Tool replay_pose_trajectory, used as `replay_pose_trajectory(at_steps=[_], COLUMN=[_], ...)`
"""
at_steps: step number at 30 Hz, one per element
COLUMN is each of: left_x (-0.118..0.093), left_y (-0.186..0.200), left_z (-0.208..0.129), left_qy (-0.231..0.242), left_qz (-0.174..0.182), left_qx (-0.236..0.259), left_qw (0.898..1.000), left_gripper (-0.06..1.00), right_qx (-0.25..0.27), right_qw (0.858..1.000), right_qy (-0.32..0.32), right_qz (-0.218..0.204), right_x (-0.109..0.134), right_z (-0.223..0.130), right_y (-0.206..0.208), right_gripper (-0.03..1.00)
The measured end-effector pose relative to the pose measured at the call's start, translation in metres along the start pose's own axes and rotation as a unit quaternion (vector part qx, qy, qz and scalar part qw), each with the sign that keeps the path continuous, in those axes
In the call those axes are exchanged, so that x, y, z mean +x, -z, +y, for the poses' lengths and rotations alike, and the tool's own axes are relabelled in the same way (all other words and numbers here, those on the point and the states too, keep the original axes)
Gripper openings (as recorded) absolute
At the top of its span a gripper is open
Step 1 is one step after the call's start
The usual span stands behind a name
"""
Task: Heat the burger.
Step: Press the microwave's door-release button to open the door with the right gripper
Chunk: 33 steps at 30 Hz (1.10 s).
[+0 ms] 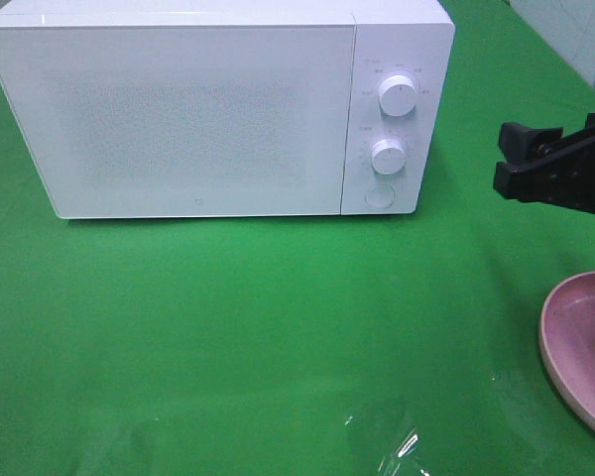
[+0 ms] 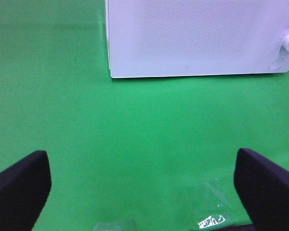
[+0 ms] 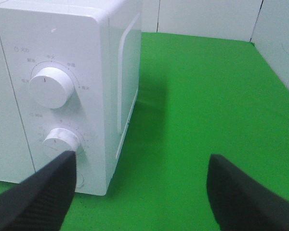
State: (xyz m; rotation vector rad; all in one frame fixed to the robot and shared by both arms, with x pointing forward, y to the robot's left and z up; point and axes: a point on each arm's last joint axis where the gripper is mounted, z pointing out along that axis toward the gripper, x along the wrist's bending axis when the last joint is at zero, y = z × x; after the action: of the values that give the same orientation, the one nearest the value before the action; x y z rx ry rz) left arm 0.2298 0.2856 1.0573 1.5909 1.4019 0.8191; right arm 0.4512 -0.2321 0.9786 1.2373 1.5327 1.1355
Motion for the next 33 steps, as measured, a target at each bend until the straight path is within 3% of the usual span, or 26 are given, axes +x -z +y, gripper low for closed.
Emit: replay_pose_trajectory(at_steps=[8,16,33], left_x=[0.0,0.0,0.0], left_y=[0.0,0.0,0.0], left_z=[0.0,0.0,0.0], left_qy=[0.0,0.0,0.0], left_qz=[0.0,0.0,0.0], left_qx=[0.0,0.0,0.0], left_qw=[1.0,1.0,1.0], left_gripper=[0.95,0.95,0.95], right_qx=[0.015,0.044,0.05], right_qw=[0.999,0.999,0.998], right_qy=[-0.004,0.001,0.01], right_qz=[-0.029,-0.032,-0.032], right_x=[0.034,0.06,0.086], right_z=[-0.022,-0.041,-0.046], right_y=[-0.006,-0.006,-0.035], right_gripper=[0.73,0.73,0.73])
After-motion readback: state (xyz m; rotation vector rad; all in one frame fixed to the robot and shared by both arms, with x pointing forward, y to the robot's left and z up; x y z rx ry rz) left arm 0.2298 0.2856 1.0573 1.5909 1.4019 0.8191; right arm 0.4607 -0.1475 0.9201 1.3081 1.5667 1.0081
